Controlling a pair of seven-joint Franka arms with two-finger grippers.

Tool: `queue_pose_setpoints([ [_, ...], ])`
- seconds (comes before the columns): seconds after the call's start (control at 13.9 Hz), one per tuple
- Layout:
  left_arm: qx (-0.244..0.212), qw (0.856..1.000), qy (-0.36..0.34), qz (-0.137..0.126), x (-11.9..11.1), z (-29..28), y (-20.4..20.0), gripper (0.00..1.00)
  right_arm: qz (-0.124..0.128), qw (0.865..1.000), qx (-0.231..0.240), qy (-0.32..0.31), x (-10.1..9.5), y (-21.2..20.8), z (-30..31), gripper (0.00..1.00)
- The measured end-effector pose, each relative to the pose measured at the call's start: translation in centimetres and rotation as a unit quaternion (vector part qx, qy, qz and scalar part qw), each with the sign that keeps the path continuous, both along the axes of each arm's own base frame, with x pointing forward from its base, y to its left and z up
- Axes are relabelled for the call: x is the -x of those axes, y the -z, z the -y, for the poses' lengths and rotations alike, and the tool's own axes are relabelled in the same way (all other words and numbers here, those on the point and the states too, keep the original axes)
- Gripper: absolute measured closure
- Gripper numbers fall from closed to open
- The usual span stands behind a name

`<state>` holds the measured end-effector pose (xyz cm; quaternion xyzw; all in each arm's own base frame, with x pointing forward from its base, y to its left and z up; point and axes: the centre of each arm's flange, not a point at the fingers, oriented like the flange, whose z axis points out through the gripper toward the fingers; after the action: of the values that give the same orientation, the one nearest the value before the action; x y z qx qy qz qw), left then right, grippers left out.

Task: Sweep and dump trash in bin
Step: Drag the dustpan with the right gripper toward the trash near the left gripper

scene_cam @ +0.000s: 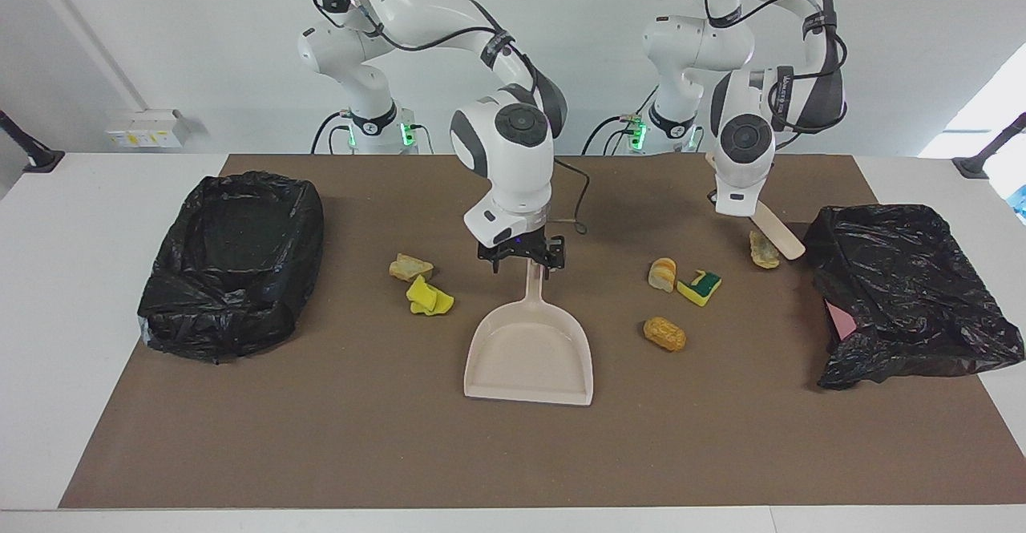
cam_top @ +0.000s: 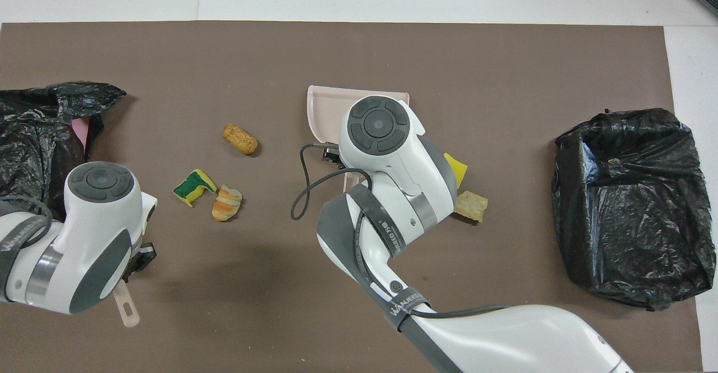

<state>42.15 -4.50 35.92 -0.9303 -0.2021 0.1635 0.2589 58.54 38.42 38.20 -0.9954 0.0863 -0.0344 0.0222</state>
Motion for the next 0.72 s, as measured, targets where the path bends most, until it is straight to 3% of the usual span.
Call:
queue_pose_setpoints([
  [0.22,0.017,1.000,-0.004,0.024,2.1,-1.5,1.3,0.74,-0.009,1.000,-0.005,-0.011,1.1,1.5,-1.6,0.00],
  [0.43,0.049,0.997,0.006,0.065,1.9,-2.4,1.7,0.74,-0.026,0.999,0.004,-0.020,2.6,3.2,-2.1,0.00],
  [0.58,0.082,0.993,0.020,0.084,1.1,-1.9,1.6,0.74,-0.031,0.999,0.007,-0.020,2.9,3.5,-1.9,0.06],
  [0.65,0.100,0.990,0.030,0.094,0.7,-1.5,1.6,0.74,-0.031,0.999,0.007,-0.020,3.0,3.4,-1.9,0.12],
  [0.72,0.115,0.987,0.042,0.100,0.4,-1.2,1.6,0.74,-0.030,0.999,0.007,-0.020,3.0,3.3,-1.8,0.26],
])
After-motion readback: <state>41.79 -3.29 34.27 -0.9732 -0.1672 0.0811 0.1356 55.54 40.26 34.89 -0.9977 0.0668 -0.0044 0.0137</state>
